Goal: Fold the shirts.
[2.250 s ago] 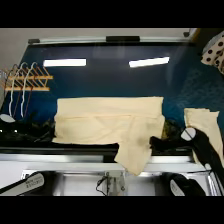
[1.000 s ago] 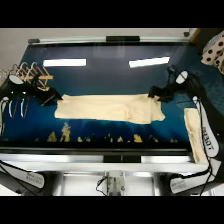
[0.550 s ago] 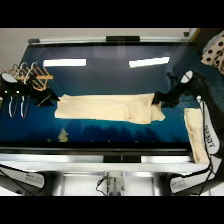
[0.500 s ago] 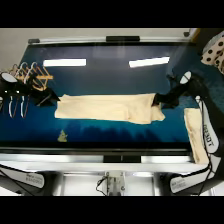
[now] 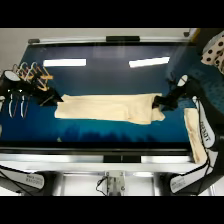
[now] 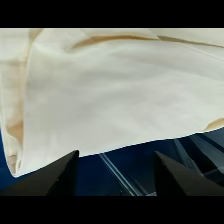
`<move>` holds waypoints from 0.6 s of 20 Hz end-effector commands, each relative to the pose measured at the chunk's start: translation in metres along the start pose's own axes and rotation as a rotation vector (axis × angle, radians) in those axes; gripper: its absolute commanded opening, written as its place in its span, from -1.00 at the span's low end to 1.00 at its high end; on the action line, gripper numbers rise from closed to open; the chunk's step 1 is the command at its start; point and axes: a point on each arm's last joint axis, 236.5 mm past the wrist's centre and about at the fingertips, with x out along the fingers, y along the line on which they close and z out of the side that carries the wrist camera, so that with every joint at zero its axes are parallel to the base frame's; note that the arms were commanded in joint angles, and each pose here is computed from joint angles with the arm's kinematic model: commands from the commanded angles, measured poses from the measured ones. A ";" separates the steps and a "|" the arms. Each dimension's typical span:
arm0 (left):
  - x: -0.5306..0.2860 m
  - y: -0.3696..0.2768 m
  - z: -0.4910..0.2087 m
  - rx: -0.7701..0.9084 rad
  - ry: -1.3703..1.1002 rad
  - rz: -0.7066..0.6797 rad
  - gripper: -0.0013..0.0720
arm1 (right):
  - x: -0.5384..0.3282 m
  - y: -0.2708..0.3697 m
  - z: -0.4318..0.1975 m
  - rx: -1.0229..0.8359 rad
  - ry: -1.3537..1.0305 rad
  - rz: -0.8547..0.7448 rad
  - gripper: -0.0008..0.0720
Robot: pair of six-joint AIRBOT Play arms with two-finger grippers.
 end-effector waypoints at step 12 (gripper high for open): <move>0.021 -0.120 -0.001 0.150 -0.013 -0.306 -0.81 | -0.039 0.088 0.006 -0.055 -0.079 0.345 -0.79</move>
